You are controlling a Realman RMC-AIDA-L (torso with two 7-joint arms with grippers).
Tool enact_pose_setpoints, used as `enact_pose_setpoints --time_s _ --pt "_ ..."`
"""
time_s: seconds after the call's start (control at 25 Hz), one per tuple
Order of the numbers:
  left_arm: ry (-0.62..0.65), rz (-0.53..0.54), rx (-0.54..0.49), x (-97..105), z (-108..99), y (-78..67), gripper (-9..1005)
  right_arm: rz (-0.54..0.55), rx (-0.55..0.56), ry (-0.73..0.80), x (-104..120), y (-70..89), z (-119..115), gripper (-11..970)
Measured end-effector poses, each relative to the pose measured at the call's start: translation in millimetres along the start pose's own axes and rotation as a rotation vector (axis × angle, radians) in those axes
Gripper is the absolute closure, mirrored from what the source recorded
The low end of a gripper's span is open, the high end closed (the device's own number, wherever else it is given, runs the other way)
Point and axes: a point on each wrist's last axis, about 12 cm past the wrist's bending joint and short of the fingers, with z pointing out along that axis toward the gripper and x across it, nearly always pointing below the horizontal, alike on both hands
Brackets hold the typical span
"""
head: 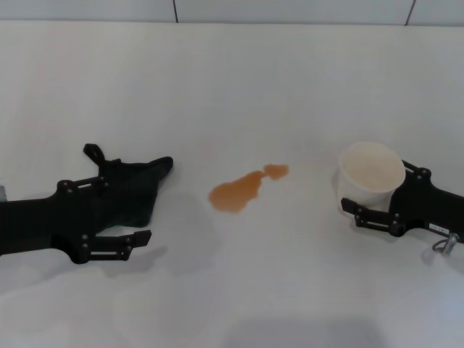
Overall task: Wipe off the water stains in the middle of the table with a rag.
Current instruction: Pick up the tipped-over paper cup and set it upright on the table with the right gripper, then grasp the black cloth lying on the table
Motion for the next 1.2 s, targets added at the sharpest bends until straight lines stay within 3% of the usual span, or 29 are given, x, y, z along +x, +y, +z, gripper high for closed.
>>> enact_pose_setpoints --time_s 0.76,0.92,1.2 --pt "0.008 -0.003 -0.023 2 -5 1.4 123 0.000 0.007 0.094 -3 -17.3 -38 95" --pt "0.000 -0.013 -0.034 5 -9 0.1 123 -0.015 0.010 0.109 -15 -23.3 -54 96" --pt "-0.034 -0.037 -0.050 8 -22 -2.7 123 -0.006 -0.114 0.220 -43 -26.9 -64 97"
